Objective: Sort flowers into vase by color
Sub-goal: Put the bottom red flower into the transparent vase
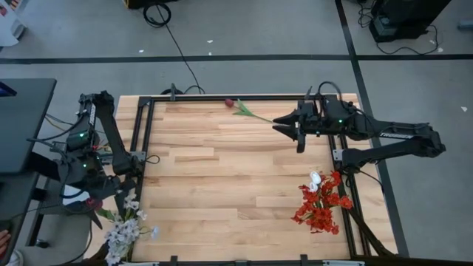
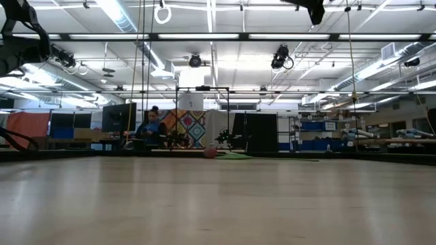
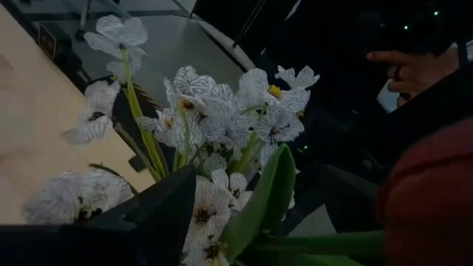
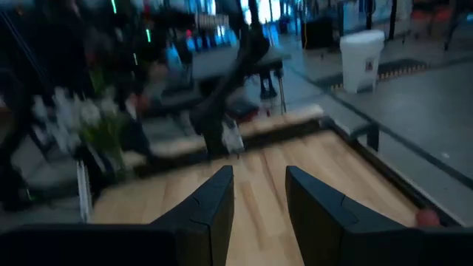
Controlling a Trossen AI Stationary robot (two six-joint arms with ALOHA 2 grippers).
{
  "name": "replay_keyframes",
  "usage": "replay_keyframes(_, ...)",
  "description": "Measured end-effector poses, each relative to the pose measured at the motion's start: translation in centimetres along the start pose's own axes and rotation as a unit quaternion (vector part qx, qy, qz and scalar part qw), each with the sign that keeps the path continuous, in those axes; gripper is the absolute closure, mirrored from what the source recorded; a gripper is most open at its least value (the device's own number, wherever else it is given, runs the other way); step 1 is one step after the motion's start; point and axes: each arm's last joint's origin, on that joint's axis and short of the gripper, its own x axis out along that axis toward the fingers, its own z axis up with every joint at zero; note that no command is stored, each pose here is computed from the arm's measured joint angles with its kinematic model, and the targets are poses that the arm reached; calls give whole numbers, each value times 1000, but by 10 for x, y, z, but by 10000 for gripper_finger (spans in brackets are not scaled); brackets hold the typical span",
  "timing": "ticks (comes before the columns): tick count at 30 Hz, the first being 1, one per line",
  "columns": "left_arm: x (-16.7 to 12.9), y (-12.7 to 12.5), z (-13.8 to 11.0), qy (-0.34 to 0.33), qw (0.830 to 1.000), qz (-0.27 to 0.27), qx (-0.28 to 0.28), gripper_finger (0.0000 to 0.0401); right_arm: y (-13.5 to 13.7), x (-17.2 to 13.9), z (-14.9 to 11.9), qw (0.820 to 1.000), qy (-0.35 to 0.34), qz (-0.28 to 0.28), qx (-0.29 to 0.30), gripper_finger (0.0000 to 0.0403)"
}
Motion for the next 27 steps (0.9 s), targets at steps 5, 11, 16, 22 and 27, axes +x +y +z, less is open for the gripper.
replay_keyframes(5, 0, 0, 0, 0, 1000, 0, -15, 109, 4, 6, 21, 978, -121, 30, 169, 271)
replay_keyframes(11, 2, 0, 0, 5, 1000, -2, -11, 109, 2, 4, 42, 956, -251, 18, 151, 271)
replay_keyframes(16, 1, 0, 0, 4, 1000, -3, 16, 109, 5, 16, 49, 928, -329, 31, 170, 271)
replay_keyframes(22, -1, 0, 0, 2, 999, -5, 32, 109, 17, 69, 19, 931, -277, 73, 225, 271)
replay_keyframes(27, -3, 1, 0, -9, 1000, 7, 0, 109, 30, 129, -9, 929, -238, 99, 265, 271)
